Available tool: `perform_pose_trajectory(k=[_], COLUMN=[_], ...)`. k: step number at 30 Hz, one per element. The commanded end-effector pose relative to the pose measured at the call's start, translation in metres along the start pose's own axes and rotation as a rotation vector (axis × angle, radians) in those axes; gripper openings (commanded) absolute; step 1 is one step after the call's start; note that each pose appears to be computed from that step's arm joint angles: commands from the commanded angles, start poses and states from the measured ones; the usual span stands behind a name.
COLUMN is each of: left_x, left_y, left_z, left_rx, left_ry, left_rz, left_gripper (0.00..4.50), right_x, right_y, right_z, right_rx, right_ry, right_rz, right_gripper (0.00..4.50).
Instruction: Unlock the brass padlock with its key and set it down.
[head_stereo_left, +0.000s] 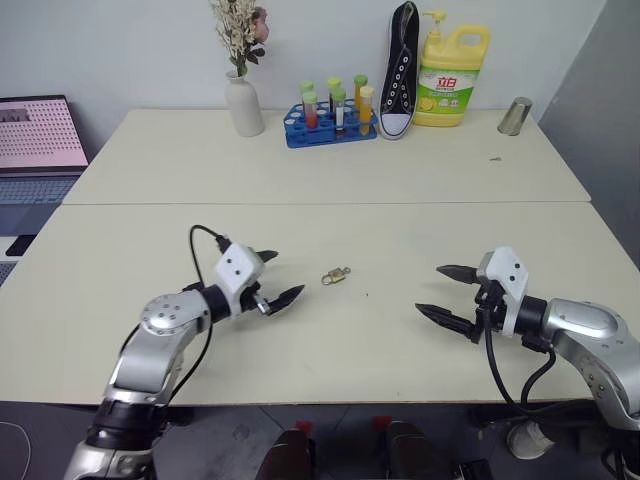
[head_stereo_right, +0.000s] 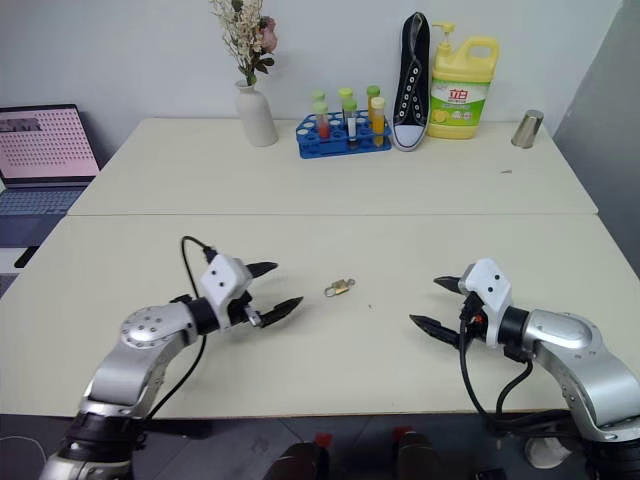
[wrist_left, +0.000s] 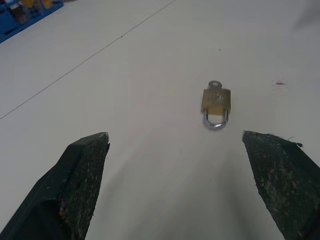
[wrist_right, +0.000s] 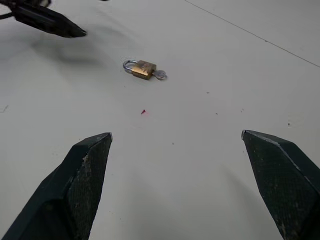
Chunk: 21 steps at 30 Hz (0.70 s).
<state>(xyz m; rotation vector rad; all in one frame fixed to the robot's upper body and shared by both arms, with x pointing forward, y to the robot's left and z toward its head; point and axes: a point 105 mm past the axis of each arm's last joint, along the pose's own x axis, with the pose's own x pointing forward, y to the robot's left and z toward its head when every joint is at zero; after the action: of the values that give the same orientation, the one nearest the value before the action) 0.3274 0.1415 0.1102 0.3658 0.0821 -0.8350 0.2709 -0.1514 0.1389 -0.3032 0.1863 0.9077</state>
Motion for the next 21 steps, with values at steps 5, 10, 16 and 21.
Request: perform_pose_trajectory(k=[5, 10, 16, 21], left_x=[0.049, 0.07, 0.075, 0.065], left_y=[-0.007, -0.013, -0.011, -0.016], left_z=[0.002, -0.013, -0.024, -0.034], left_rx=[-0.011, -0.025, -0.023, -0.027], left_ry=[0.008, 0.075, 0.14, 0.208], left_rz=[-0.077, -0.124, -0.124, -0.176], left_gripper=[4.5, 4.5, 4.5, 3.9], right_x=[0.005, 0.006, 0.006, 0.007], right_y=[0.016, 0.018, 0.019, 0.018], right_z=[0.009, 0.011, 0.015, 0.019], right_rx=[-0.004, -0.008, -0.014, -0.012], right_ry=[-0.022, -0.022, -0.038, -0.055], right_rz=[0.009, -0.002, -0.014, -0.024], right_gripper=[4.36, 4.36, 4.36, 4.5])
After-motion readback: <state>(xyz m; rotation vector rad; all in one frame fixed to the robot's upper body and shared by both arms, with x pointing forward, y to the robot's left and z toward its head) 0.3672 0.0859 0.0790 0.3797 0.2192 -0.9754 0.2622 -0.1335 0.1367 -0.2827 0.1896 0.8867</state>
